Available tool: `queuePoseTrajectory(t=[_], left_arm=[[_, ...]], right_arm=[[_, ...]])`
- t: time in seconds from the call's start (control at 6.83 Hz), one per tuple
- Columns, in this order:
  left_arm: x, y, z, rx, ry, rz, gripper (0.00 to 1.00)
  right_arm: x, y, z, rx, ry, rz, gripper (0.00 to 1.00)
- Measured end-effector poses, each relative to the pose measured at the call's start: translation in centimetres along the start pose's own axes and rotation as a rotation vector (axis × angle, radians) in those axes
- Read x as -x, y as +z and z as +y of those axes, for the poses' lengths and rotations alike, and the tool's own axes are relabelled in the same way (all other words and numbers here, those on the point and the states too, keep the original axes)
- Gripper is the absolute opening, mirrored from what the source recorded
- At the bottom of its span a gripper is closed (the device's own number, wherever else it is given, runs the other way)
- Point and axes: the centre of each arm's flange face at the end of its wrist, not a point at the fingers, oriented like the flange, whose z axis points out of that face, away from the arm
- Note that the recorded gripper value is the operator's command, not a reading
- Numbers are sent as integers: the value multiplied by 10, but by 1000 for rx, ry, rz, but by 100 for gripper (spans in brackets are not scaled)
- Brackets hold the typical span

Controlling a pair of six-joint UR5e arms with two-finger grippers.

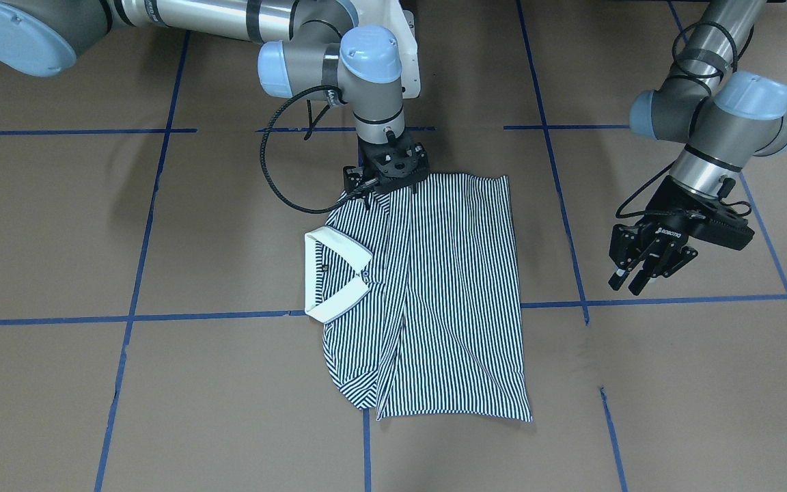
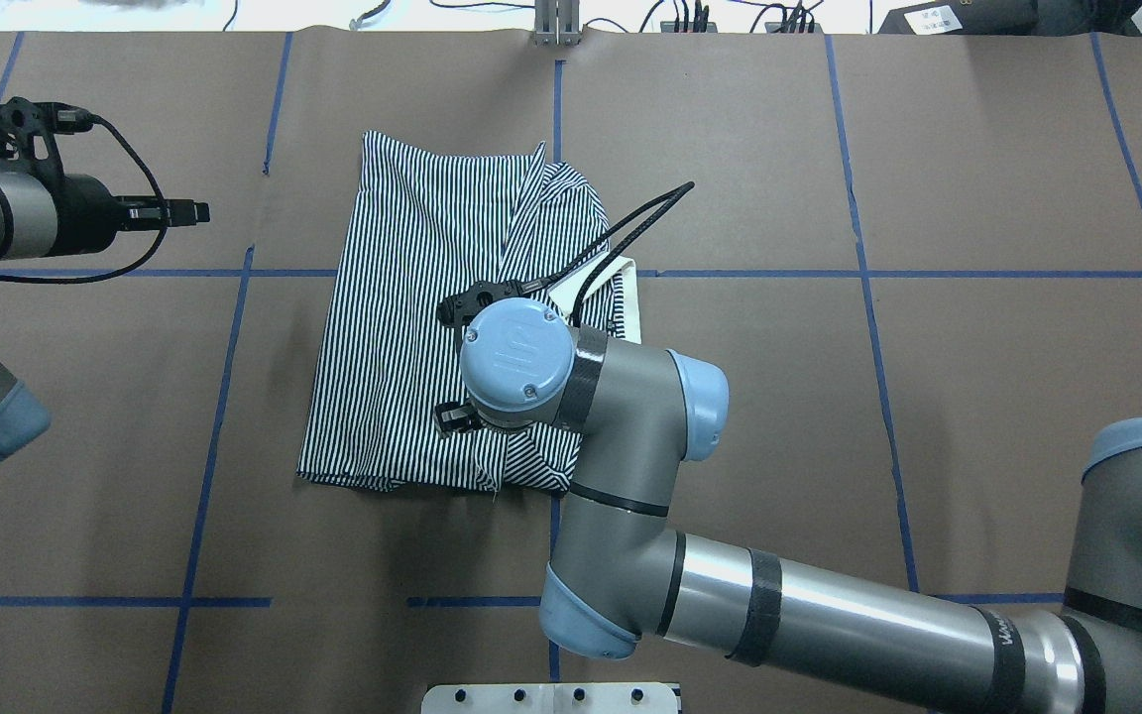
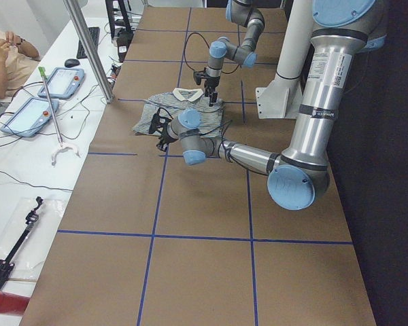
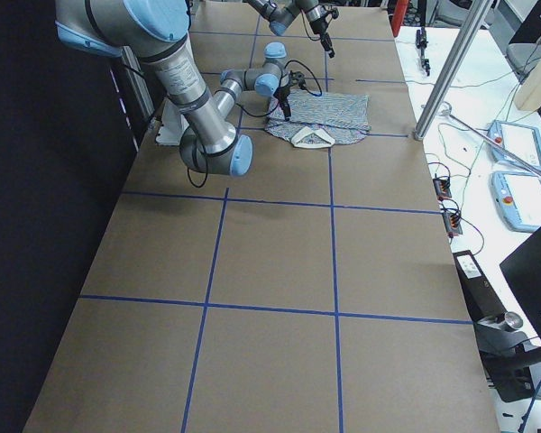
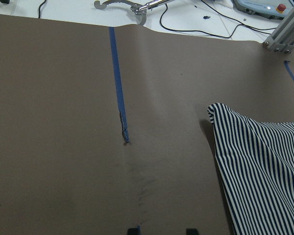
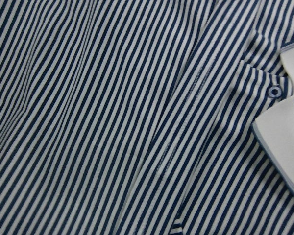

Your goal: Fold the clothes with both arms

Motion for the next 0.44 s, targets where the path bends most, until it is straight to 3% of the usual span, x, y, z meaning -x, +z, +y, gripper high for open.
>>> queuePoseTrajectory(t=[0.44], left_arm=[[4, 0, 3, 4, -3, -6, 45]], right_arm=[[19, 10, 14, 15, -49, 26, 100]])
